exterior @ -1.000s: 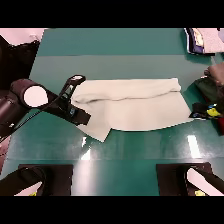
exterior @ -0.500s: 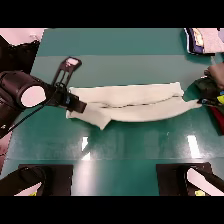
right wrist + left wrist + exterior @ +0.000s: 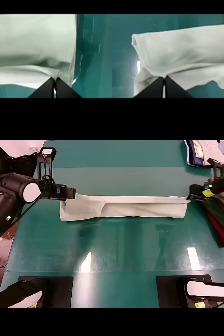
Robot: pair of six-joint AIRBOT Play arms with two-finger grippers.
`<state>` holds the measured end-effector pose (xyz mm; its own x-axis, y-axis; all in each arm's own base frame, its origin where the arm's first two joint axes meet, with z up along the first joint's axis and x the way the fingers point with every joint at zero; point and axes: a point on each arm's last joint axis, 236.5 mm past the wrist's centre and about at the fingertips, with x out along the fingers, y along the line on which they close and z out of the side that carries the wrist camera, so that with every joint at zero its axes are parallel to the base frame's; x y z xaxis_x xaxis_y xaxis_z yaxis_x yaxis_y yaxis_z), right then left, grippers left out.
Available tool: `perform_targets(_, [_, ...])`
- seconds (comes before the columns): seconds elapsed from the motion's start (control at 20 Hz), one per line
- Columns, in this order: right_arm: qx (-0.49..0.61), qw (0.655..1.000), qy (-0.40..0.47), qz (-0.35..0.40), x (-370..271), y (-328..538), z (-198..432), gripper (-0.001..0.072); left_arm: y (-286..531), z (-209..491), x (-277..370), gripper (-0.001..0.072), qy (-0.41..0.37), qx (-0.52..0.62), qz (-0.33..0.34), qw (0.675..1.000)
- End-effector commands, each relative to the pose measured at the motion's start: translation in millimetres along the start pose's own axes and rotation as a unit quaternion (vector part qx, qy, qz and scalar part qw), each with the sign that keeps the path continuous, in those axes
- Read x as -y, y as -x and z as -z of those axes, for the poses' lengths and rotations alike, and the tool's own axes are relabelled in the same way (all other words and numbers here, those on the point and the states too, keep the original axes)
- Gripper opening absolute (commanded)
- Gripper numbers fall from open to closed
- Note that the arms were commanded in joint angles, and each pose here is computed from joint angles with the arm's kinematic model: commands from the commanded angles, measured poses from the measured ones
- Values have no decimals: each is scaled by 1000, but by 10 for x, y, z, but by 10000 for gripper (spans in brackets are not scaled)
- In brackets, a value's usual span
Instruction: Fold the shirts.
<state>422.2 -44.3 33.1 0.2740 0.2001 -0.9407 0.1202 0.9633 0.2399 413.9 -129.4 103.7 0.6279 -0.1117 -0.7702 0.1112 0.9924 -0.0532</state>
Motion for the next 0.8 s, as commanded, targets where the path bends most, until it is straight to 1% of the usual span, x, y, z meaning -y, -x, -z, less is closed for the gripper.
perform_targets(0.0, [-4,1000,7,0,-7,-345,-219,13,-343,-61,4,29,-22,6,10,1000])
perform_targets(0.25, [6,1000,6,2,20,-648,-359,13,-816,52,34,29,-32,-11,8,999])
perform_targets(0.45, [31,1000,5,5,43,-683,-485,14,-1011,151,28,29,-35,-27,4,999])
perform_targets(0.5, [32,999,5,5,42,-683,-491,25,-1016,151,22,30,-37,-26,2,999])
perform_targets(0.55, [31,999,5,5,43,-680,-490,193,-1006,133,7,31,-41,-25,-1,999])
perform_targets(0.6, [30,1000,3,5,70,-655,-490,482,-979,104,-19,205,-46,-26,-7,999])
perform_targets(0.65, [29,1000,1,5,95,-603,-499,597,-930,45,-51,493,-51,-25,-15,998])
perform_targets(0.7, [26,1000,-3,3,135,-513,-504,599,-870,-24,-70,578,-53,-24,-21,998])
perform_targets(0.75, [18,1000,-1,-11,132,-405,-480,598,-792,-114,-97,572,-57,-22,-28,998])
